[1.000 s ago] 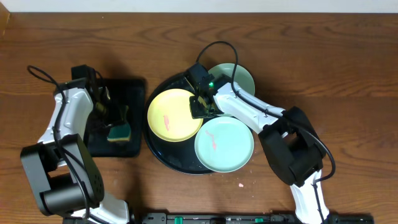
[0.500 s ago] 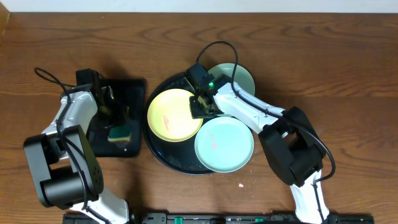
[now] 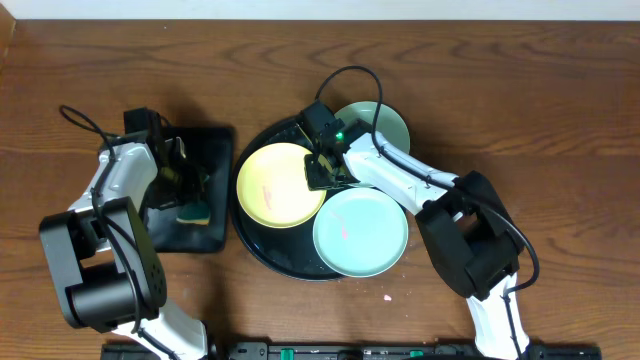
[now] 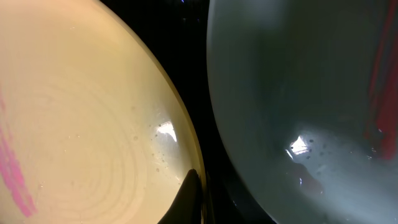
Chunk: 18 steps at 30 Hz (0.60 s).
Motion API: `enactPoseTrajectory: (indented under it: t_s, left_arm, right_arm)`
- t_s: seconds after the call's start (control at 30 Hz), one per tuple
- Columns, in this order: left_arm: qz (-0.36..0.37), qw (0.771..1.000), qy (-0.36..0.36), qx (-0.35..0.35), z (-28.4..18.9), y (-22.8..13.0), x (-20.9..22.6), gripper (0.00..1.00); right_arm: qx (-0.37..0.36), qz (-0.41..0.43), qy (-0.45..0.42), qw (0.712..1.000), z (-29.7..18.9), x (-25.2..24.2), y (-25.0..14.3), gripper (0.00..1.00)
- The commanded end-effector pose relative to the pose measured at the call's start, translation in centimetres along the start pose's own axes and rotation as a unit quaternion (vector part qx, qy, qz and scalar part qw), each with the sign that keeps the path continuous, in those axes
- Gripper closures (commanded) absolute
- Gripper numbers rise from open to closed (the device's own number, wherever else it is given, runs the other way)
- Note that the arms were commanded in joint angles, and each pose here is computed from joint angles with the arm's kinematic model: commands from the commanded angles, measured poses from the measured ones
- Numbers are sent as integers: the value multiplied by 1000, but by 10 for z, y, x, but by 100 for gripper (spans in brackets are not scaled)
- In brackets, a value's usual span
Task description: Clean dirty plates on tray and stack at the side
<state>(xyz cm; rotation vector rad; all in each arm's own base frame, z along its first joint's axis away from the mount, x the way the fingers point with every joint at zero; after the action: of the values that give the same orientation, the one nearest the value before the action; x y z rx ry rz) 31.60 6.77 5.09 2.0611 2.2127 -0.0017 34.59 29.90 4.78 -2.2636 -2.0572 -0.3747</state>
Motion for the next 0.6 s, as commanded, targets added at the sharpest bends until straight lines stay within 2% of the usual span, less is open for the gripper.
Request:
enactPoseTrajectory:
  t_s: [0.0,0.2,0.33,0.47,0.57]
  left_arm:
    - [4,999,25,-49,-44,16,4,93]
    - [-2,992,36,-117,-97,13,-2,92]
    - [1,990,34,-138,-109,14,-12,93]
    - [42,989,1,-139,-104,20,-58,93]
    - [37,989,-19,-144,-95,27,-95,93]
  right_arm:
    - [0,-1,-9,1000,8,-1,0,99]
    - [0,-1,-9,1000,8,-1,0,99]
    - [1,-1,-9,1000,8,-1,0,99]
    - [1,-1,-8,1000,8,-1,0,99]
    - [1,-1,-8,1000,8,-1,0,99]
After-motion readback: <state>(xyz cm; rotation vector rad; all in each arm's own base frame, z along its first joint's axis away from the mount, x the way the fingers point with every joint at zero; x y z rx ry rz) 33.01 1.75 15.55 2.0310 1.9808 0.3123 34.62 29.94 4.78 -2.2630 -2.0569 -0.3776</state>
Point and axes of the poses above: each gripper's point midway between its finger pads, its own z axis out along the fingers, its own x axis along the line the jaws close on, y = z × x, the point moved 4 cm from there along -z, back along the fingers, and after that the axes turned 14 degrees about z, right-handed, at the moved point
